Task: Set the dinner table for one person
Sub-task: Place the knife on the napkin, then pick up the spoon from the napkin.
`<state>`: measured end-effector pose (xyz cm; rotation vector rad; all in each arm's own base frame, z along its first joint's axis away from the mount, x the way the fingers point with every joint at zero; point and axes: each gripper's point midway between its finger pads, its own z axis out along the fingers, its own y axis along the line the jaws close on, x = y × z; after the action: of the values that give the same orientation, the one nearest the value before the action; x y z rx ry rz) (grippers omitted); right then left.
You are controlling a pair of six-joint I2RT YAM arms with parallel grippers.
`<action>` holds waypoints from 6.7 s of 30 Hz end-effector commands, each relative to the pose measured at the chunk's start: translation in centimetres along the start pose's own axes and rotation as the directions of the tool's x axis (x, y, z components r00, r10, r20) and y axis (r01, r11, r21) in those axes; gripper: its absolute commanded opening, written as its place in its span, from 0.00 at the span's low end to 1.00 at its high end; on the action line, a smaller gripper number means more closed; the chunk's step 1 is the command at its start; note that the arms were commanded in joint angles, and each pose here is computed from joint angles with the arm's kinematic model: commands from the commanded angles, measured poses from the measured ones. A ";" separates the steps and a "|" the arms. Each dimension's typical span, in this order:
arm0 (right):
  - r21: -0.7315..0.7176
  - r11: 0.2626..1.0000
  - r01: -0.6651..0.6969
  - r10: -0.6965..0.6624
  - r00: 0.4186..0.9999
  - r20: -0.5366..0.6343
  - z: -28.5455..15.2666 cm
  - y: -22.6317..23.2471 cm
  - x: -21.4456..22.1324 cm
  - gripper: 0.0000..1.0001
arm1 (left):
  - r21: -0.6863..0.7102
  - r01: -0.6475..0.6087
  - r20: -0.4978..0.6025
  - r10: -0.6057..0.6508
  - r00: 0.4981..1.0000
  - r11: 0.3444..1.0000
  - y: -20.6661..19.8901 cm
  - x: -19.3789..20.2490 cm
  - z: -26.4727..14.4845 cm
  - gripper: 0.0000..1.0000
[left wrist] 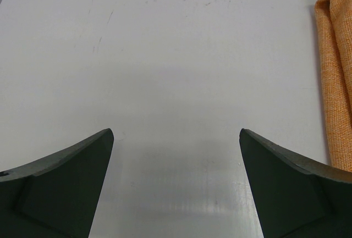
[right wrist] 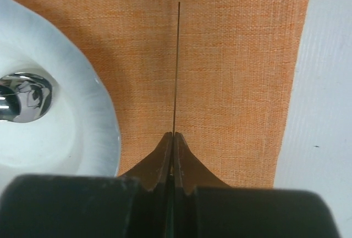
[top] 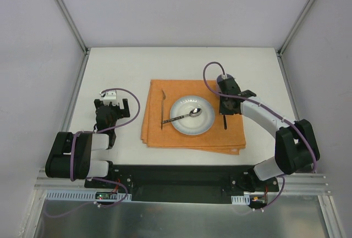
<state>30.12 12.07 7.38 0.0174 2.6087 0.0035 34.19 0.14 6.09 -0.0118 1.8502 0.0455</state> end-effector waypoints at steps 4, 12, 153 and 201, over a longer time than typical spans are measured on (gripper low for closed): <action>0.061 0.998 -0.004 0.005 1.000 -0.022 1.3 -1.6 0.3 0.01 | 0.017 0.022 0.076 -0.023 0.997 1.000 -0.3 -2.3 0.3 0.99; 0.078 0.997 0.007 -0.003 0.999 -0.052 2.2 -1.7 0.4 0.01 | 0.017 0.020 0.078 -0.022 0.997 1.000 -0.3 -2.3 0.3 0.99; 0.247 0.638 -0.729 0.671 0.684 0.285 0.3 19.7 2.5 0.32 | 0.017 0.020 0.076 -0.022 0.997 1.000 -0.3 -2.3 0.3 0.99; -0.064 0.996 0.063 -0.054 0.991 0.126 -9.6 16.2 -1.8 0.01 | 0.017 0.020 0.079 -0.022 0.997 1.000 -0.3 -2.4 0.3 0.99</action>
<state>29.14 26.99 15.46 0.3976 2.4223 -0.1164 34.19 0.14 6.10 -0.0118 1.8498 0.0455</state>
